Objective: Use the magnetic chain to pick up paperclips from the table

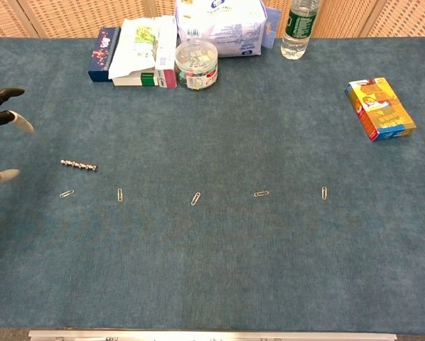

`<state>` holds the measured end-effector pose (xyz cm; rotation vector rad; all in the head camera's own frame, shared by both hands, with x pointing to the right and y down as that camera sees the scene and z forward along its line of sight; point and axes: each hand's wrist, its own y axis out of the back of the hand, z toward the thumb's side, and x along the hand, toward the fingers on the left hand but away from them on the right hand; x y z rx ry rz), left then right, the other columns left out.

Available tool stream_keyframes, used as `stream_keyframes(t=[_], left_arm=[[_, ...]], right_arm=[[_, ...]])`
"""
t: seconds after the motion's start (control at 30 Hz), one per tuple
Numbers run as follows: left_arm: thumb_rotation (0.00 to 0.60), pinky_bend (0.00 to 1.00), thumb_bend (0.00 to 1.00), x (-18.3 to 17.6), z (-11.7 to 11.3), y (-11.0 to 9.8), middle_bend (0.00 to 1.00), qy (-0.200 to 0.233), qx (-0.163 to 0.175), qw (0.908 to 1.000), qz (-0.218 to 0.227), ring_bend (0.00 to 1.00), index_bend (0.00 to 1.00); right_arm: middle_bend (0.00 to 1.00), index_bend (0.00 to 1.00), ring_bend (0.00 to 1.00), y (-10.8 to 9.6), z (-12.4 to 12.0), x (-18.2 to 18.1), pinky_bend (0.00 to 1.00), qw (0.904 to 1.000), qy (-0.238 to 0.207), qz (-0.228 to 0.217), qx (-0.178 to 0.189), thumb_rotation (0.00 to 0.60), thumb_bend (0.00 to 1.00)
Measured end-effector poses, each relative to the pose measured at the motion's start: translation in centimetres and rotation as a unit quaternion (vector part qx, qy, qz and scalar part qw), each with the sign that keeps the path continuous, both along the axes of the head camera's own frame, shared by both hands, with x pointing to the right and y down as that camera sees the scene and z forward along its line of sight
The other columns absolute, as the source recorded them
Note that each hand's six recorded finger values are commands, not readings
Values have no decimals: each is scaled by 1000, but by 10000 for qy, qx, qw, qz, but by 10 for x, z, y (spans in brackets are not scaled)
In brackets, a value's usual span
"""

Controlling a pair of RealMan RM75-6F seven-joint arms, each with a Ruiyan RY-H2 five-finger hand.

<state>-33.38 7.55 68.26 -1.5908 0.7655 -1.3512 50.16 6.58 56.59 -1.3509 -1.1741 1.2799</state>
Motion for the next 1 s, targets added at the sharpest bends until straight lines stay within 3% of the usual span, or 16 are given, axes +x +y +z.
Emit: stream_keyframes(t=[0.3, 0.67, 1.0], left_arm=[[600, 28, 222, 14, 5, -23, 0, -146, -454, 9989, 39, 0, 308], [600, 24, 222, 43, 26, -50, 0, -483, -648, 9964, 269, 0, 334], [600, 22, 222, 39, 42, -51, 0, -804, -858, 9926, 296, 0, 340]], right_arm=[[163, 131, 114, 0, 2, 0, 160, 10000, 8, 6, -43, 600, 109], [163, 138, 114, 0, -1, 3, 160, 10000, -70, 31, -54, 600, 109], [163, 150, 114, 0, -6, 5, 160, 10000, -71, 62, 21, 600, 109]])
